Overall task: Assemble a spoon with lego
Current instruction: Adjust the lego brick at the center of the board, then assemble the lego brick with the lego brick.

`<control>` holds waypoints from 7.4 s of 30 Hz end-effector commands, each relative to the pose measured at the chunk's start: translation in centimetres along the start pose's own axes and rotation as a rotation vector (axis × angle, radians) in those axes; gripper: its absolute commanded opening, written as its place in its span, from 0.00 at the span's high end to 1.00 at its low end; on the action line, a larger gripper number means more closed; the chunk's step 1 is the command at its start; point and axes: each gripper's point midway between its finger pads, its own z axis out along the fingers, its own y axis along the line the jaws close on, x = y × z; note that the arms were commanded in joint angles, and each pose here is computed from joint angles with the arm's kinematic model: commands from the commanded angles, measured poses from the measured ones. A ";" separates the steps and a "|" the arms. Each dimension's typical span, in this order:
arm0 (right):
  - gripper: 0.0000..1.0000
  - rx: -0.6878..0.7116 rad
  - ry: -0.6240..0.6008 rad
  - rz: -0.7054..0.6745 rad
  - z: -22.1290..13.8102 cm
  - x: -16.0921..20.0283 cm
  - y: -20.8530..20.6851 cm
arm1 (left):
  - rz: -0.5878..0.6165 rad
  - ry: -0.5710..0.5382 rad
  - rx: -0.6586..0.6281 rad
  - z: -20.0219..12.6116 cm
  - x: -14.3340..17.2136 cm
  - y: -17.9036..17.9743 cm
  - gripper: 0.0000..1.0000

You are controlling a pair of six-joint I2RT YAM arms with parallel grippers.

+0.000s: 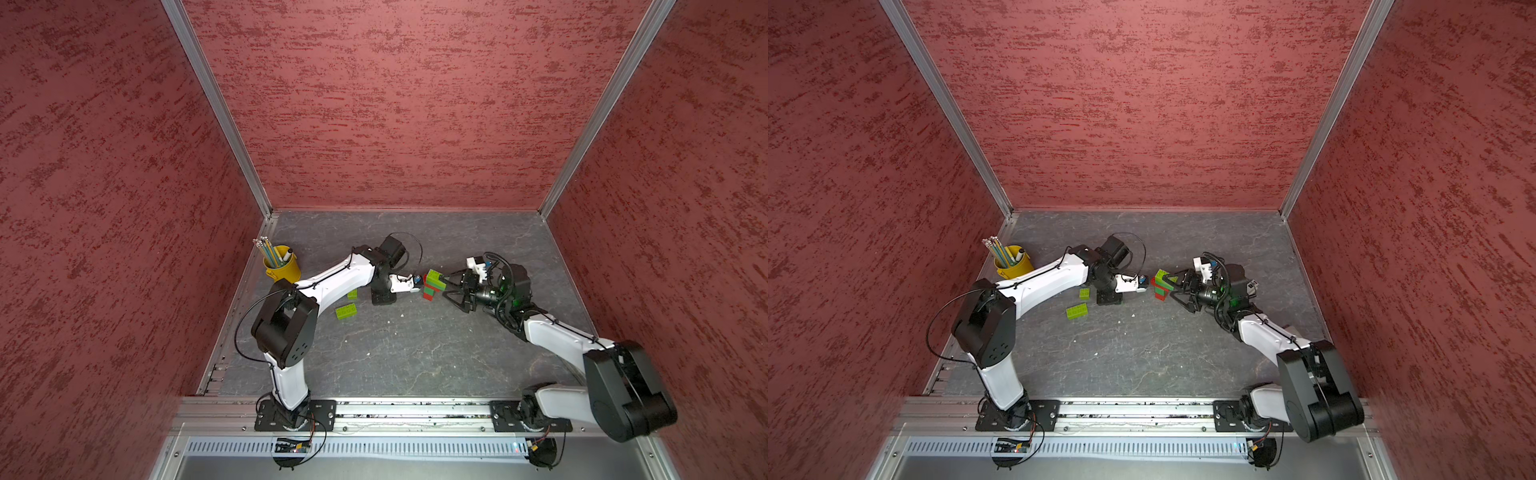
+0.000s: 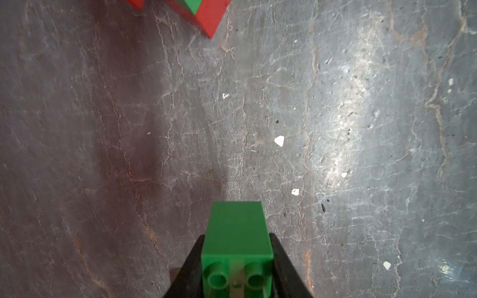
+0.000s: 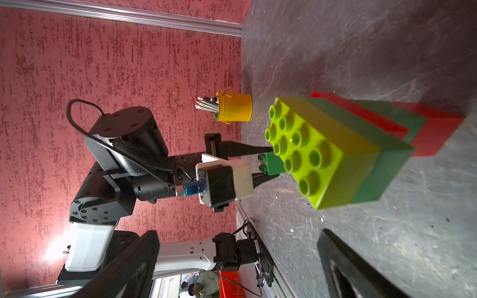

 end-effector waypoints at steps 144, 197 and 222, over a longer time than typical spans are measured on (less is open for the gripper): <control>0.29 0.013 0.245 -0.228 2.0 -6.2 -6.3 | -0.140 -0.022 -0.030 -1.5 -12.9 2.9 0.88; 0.30 0.041 0.259 -0.228 2.3 -5.7 -6.6 | -0.180 0.020 -0.061 -1.3 -12.6 3.9 0.48; 0.04 0.017 0.210 -0.246 1.2 -6.4 -4.3 | -0.178 -0.044 -0.134 -5.2 -13.1 4.7 0.16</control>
